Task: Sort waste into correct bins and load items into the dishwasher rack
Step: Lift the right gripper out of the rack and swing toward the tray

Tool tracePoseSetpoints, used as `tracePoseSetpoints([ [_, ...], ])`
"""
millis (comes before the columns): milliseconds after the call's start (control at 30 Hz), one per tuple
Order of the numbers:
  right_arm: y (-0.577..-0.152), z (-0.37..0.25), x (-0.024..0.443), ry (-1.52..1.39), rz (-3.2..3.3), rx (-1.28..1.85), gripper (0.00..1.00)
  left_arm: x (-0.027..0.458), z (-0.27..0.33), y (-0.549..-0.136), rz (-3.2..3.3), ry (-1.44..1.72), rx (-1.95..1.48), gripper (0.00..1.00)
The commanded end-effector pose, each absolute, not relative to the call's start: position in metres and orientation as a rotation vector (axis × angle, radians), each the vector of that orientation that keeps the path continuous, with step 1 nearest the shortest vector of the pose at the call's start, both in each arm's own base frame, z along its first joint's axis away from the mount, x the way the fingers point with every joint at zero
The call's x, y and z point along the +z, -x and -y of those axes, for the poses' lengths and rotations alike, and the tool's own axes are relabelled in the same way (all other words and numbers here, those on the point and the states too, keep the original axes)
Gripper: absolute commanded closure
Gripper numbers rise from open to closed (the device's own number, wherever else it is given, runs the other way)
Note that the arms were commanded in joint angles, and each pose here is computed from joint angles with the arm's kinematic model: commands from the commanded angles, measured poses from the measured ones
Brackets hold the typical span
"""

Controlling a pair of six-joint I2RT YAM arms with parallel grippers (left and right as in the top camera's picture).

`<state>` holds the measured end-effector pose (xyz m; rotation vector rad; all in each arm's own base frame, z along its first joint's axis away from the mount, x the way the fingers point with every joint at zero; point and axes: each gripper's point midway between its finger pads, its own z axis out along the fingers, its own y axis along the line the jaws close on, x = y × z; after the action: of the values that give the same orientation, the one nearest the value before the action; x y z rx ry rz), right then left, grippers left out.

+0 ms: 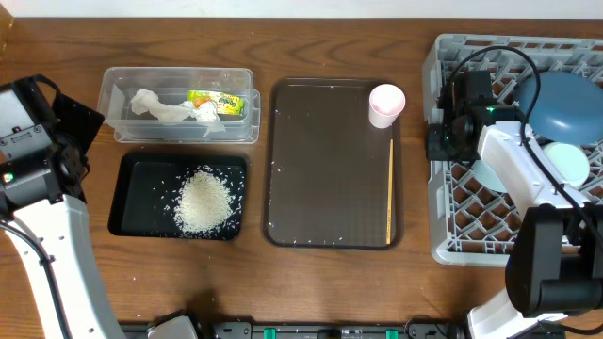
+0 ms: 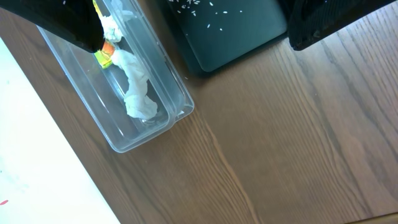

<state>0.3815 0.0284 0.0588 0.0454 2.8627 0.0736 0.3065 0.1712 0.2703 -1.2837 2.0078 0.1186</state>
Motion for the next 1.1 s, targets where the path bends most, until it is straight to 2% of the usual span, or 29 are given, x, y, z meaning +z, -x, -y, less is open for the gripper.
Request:
tracePoseSetpoints([
  [0, -0.379, -0.055, 0.065, 0.137, -2.849, 0.278, 0.99, 0.273, -0.174, -0.306, -1.995, 1.295, 0.128, 0.04],
  [67, -0.38, -0.055, 0.066, 0.115, -2.846, 0.282, 0.91, 0.273, -0.174, -0.306, -1.995, 1.295, 0.128, 0.04],
  [167, -0.383, -0.055, 0.067, 0.115, -2.834, 0.282, 0.89, 0.273, -0.174, -0.306, -1.995, 1.295, 0.128, 0.04],
  [233, -0.383, -0.055, 0.067, 0.115, -2.833, 0.282, 0.82, 0.273, -0.174, -0.306, -1.995, 1.295, 0.128, 0.04],
  [267, -0.383, -0.055, 0.067, 0.114, -2.834, 0.282, 0.73, 0.273, -0.174, -0.306, -1.995, 1.295, 0.128, 0.04],
  [367, -0.383, -0.055, 0.07, 0.055, -2.845, 0.29, 0.03, 0.273, -0.174, -0.306, -1.995, 1.295, 0.128, 0.04],
  [500, -0.388, -0.055, 0.093, -0.01, -2.844, 0.295, 0.01, 0.273, -0.174, -0.306, -1.995, 1.295, 0.128, 0.04],
  [700, -0.401, -0.049, 0.168, -0.029, -2.775, 0.247, 0.01, 0.273, -0.174, -0.306, -1.995, 1.295, 0.128, 0.04],
  [900, -0.405, -0.105, 0.271, 0.147, -2.513, 0.683, 0.01, 0.273, -0.174, -0.306, -1.995, 1.295, 0.128, 0.04],
  [1067, -0.424, -0.118, 0.29, 0.192, -2.396, 0.658, 0.05, 0.273, -0.174, -0.306, -1.995, 1.295, 0.128, 0.04],
])
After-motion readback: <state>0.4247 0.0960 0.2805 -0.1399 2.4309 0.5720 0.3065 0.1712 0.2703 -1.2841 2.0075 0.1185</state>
